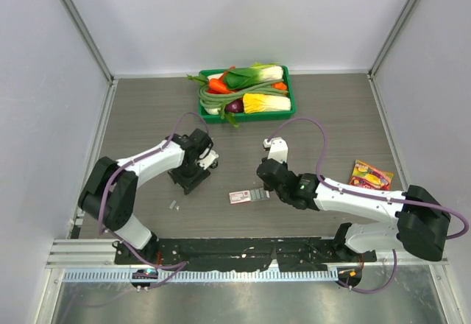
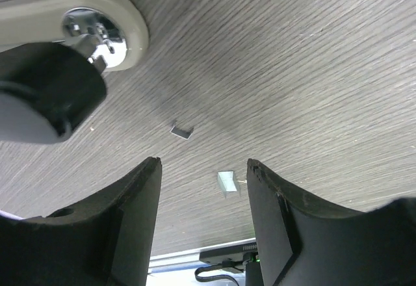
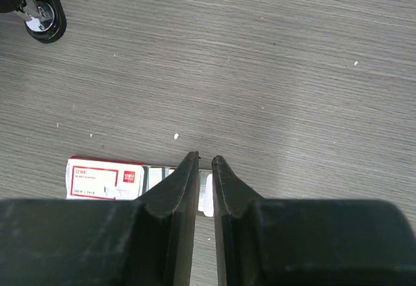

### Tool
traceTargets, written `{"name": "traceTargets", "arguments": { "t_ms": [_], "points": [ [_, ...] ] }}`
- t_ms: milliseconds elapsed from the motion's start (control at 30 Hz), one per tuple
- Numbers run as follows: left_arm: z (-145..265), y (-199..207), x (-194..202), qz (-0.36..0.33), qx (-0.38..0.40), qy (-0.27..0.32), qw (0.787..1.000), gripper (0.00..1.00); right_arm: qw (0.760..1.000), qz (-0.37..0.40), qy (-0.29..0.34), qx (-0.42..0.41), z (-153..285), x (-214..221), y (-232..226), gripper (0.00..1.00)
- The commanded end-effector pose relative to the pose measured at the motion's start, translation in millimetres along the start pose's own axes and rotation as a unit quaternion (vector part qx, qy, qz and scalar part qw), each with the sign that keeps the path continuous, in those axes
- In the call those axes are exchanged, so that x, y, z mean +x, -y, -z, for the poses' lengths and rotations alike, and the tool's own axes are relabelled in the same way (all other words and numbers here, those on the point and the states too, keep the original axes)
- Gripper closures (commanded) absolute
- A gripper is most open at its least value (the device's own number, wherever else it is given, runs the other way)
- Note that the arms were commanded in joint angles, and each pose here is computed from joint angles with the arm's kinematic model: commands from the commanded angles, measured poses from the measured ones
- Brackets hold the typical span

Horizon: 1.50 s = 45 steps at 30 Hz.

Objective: Unload the staples from the stapler

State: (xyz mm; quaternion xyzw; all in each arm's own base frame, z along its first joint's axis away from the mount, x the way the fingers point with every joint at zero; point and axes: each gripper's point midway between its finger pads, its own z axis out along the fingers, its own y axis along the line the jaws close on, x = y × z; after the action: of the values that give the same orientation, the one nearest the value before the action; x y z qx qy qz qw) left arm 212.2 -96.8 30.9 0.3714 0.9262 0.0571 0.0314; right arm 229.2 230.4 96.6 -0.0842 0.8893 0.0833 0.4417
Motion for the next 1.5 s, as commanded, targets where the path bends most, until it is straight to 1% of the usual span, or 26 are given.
{"name": "traceTargets", "arguments": {
  "t_ms": [0,100,200,300,533,800,833,900,933,1033,1133,1267,1333,1400,1467],
  "points": [
    [13.7,-6.2,-12.6,0.019,-0.003,0.045,0.999,0.41,0.999,-0.014,0.030,-0.005,8.0,-21.7,-1.3,0.80],
    [10.8,-7.8,-8.9,0.023,0.006,0.038,0.999,0.41,0.999,-0.014,0.030,-0.001,8.8,-20.8,1.3,0.80],
    [6.7,-8.8,-3.8,0.012,0.003,0.026,1.000,0.41,0.999,-0.016,0.031,0.000,9.9,-21.6,2.1,0.80],
    [-0.5,-7.8,11.3,0.000,0.004,0.002,1.000,0.41,0.999,-0.013,0.031,0.004,10.4,-22.2,4.0,0.80],
    [2.5,-4.8,15.8,-0.003,0.012,-0.007,1.000,0.40,0.999,-0.011,0.030,0.004,7.9,-25.0,0.4,0.80],
    [-11.7,1.9,33.2,-0.012,0.022,-0.036,0.999,0.41,0.999,-0.012,0.034,0.007,10.2,-25.3,3.6,0.80],
    [-12.7,3.5,35.1,-0.014,0.026,-0.041,0.999,0.42,0.999,-0.012,0.033,0.008,10.5,-25.0,3.9,0.80],
    [-14.5,6.8,37.5,-0.018,0.036,-0.045,0.998,0.50,0.999,-0.013,0.037,0.007,11.4,-28.2,3.3,0.80],
    [-16.2,8.1,38.7,-0.020,0.039,-0.049,0.998,0.55,0.999,-0.013,0.038,0.009,11.1,-28.3,4.0,0.80],
    [-19.1,10.4,39.6,-0.021,0.046,-0.053,0.997,0.62,0.999,-0.013,0.039,0.009,10.7,-29.8,3.5,0.80],
    [-19.7,12.9,38.0,-0.026,0.054,-0.052,0.997,0.67,0.999,-0.012,0.038,0.008,10.1,-29.6,2.2,0.80],
    [-11.3,14.3,32.6,-0.027,0.061,-0.034,0.997,0.68,0.999,-0.007,0.039,0.010,9.3,-32.0,1.1,0.80],
    [-6.6,15.7,30.3,-0.029,0.067,-0.026,0.997,0.72,0.999,-0.006,0.040,0.010,9.4,-33.7,0.5,0.80],
    [-5.4,15.6,30.9,-0.031,0.068,-0.027,0.997,0.73,0.999,-0.004,0.043,0.008,10.1,-37.0,-0.8,0.80],
    [-4.4,20.1,30.2,-0.032,0.081,-0.024,0.996,0.76,0.999,-0.001,0.043,0.009,10.3,-38.1,-0.8,0.80]
  ]
}}
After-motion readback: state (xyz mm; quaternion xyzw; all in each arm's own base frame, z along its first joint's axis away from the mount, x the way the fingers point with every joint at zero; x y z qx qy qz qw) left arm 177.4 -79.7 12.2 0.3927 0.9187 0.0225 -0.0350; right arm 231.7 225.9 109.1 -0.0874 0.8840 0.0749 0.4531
